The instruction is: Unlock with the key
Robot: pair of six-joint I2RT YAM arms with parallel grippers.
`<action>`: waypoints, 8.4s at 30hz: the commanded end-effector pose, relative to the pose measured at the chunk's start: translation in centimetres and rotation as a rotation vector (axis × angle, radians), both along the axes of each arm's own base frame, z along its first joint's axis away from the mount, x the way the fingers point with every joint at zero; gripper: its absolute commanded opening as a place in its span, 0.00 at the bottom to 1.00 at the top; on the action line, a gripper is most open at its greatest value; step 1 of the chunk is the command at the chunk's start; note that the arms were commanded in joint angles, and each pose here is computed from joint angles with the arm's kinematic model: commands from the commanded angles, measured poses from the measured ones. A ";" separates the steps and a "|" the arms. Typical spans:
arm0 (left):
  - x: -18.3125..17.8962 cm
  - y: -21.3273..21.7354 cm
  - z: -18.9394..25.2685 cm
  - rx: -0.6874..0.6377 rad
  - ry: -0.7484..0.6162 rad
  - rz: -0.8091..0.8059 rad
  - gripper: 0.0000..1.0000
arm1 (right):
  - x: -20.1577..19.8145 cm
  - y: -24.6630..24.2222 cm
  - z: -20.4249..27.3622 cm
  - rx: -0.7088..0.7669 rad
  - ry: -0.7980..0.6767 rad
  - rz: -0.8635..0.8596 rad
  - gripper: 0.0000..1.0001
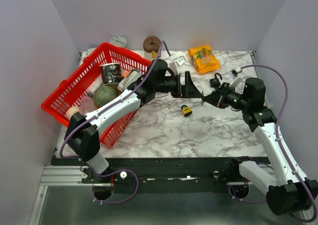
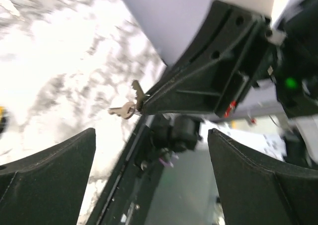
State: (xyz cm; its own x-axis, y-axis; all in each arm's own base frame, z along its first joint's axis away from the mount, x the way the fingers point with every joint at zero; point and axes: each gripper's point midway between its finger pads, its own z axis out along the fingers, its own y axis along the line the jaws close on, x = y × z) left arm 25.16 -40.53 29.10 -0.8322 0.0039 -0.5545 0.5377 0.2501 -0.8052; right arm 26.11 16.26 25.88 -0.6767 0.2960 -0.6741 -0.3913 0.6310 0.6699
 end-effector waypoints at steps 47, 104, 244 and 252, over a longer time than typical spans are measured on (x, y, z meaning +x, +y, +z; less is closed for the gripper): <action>7.3 0.1 -27.5 0.909 0.554 0.652 0.79 | -1.5 -9.5 4.8 -0.222 -0.249 -0.529 0.01; 1.9 1.6 -6.9 0.361 0.414 0.377 0.00 | -3.8 2.6 -5.7 -0.413 -0.045 0.188 0.01; 0.8 1.0 -5.8 0.311 0.422 0.294 0.00 | -3.7 2.6 -7.1 -0.648 -0.195 0.245 0.01; 0.7 1.1 -6.0 0.311 0.425 0.299 0.00 | -3.3 3.4 -5.4 -0.608 -0.237 0.254 0.01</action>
State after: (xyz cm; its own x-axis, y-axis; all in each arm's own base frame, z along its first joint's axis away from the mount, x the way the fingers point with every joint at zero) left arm 26.14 -39.29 20.23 -0.9782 -0.1463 -0.1472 0.0159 0.6543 -0.7561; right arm 21.89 18.90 18.48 -0.5451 -0.3466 -0.7634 -0.6481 0.7518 0.1214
